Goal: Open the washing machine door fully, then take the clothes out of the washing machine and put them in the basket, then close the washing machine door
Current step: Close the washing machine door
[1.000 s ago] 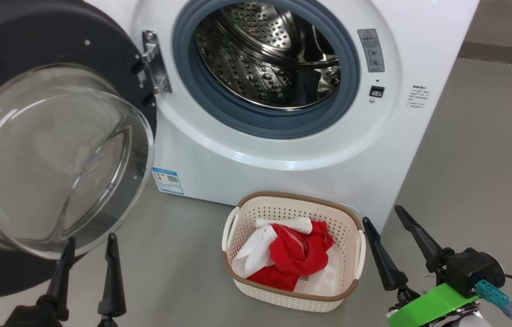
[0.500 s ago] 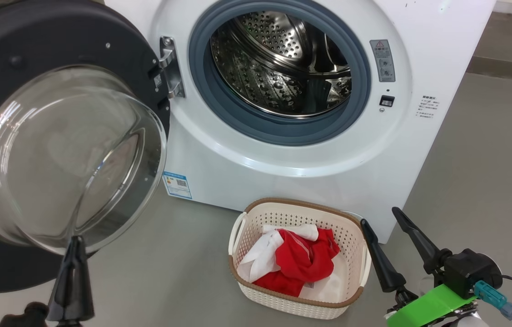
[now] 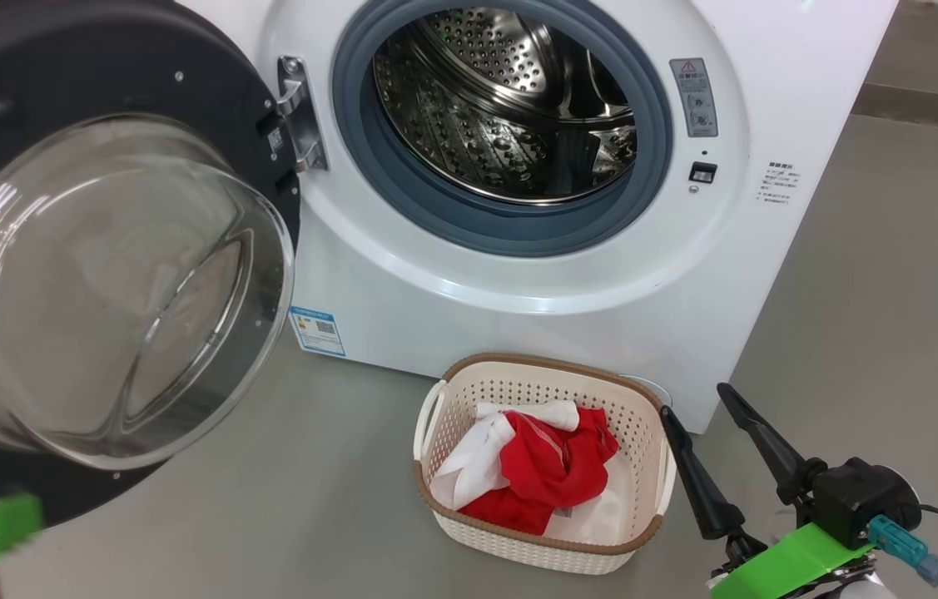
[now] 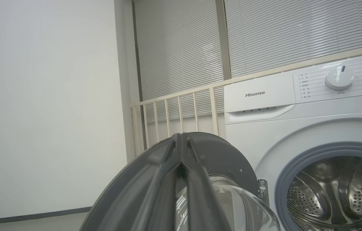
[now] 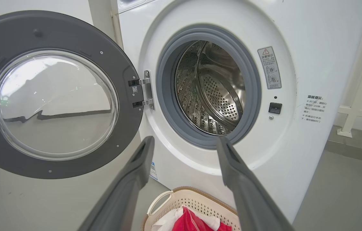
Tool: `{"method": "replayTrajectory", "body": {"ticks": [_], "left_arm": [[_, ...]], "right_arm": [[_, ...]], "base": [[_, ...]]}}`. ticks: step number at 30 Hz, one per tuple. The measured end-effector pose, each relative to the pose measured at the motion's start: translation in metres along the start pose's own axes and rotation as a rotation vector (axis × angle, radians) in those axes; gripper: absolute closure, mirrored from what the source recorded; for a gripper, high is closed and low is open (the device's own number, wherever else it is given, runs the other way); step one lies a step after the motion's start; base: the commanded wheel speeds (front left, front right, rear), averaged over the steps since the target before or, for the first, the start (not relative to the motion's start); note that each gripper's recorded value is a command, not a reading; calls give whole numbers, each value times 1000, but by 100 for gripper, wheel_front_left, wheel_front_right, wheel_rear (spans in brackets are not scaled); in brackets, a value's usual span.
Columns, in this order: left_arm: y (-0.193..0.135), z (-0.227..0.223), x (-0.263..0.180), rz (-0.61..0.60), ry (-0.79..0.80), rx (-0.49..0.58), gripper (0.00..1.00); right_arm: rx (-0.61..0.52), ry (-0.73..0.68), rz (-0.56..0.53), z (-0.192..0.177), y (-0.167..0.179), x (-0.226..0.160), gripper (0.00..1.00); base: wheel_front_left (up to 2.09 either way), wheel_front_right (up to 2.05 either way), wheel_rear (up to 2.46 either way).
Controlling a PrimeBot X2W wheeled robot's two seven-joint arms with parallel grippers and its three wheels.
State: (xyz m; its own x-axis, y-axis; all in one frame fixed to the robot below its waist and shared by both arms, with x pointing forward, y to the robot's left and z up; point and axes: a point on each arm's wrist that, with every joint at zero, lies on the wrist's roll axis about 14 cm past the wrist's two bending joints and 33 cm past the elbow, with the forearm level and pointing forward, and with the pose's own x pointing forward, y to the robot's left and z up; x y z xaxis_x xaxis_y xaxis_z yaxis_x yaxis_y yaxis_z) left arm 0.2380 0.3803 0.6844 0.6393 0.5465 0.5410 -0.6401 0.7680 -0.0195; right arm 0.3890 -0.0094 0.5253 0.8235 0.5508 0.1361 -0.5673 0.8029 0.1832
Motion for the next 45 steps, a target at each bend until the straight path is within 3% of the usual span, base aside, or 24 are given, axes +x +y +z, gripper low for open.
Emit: {"method": "replayTrajectory", "body": {"ticks": [9, 19, 27, 38, 45], "left_arm": [[72, 10, 50, 236, -22, -149, 100], [108, -40, 79, 377, 199, -394, 100], [108, -91, 86, 417, 469, -532, 100], [83, -129, 90, 437, 689, -899, 100], [66, -143, 86, 403, 783, -962, 100]], "right_arm": [[-18, 13, 8, -3, -3, 1, 0], [-31, 19, 12, -4, -2, 0, 0], [-30, 36, 11, -9, -5, 0, 0], [-38, 46, -18, -12, -18, -7, 0], [-39, 50, -31, -13, -23, -9, 0]], "base": [[0, 0, 0], [0, 0, 0], [0, 0, 0], [0, 0, 0], [0, 0, 0]]}}
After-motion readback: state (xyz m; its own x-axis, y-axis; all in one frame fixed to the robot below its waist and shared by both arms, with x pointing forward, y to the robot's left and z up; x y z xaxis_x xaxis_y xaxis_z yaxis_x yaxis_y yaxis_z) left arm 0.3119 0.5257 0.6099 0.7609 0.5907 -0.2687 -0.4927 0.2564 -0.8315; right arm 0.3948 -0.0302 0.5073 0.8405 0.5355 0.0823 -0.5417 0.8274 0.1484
